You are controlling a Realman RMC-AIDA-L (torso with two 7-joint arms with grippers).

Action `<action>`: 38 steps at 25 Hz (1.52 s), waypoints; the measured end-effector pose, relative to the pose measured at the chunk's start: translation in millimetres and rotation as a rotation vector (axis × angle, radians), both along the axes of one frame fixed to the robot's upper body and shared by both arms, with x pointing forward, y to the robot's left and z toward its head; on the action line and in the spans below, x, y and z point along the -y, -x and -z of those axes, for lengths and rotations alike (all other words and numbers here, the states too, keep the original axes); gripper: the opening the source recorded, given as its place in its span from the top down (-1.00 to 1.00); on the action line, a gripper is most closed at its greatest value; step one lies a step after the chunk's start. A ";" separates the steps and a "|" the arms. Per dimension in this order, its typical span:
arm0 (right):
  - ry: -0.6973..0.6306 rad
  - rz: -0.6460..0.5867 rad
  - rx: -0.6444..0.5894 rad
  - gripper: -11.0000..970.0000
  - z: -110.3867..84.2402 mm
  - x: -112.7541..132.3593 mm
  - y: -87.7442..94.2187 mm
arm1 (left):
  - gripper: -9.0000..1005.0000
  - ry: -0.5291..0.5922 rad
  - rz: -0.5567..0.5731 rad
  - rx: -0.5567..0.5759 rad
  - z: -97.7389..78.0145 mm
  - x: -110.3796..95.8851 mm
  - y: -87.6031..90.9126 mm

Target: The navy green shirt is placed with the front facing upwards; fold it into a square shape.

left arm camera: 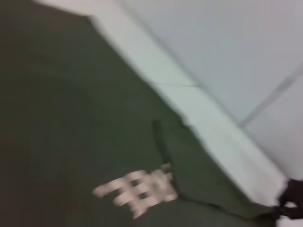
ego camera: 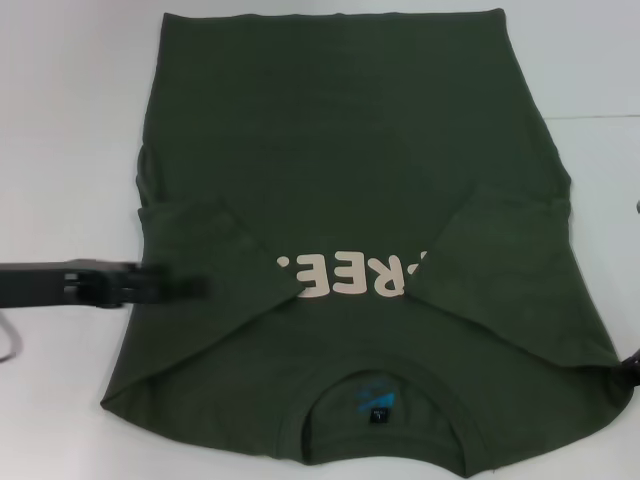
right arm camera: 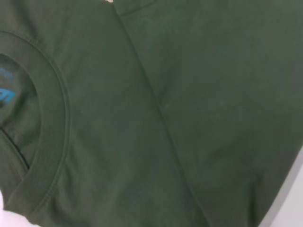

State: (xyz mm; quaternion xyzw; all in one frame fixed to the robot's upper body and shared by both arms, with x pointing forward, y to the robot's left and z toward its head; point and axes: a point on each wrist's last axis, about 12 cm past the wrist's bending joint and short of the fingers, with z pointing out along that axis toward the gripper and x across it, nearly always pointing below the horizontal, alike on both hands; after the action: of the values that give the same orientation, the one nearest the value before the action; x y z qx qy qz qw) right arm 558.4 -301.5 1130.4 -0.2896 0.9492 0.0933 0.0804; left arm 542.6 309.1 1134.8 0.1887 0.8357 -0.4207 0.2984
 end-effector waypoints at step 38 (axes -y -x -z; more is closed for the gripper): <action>-0.013 -0.045 0.009 0.90 -1.0 -11.4 -6.1 | -0.89 -0.176 -0.314 -0.619 41.7 -23.3 9.2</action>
State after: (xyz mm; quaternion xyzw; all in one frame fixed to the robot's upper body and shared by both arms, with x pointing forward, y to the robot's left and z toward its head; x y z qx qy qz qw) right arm 564.5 -290.1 1131.4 -0.3107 0.9415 0.1000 0.0845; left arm 533.4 332.4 1093.1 -0.0535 0.9383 -0.3333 0.0750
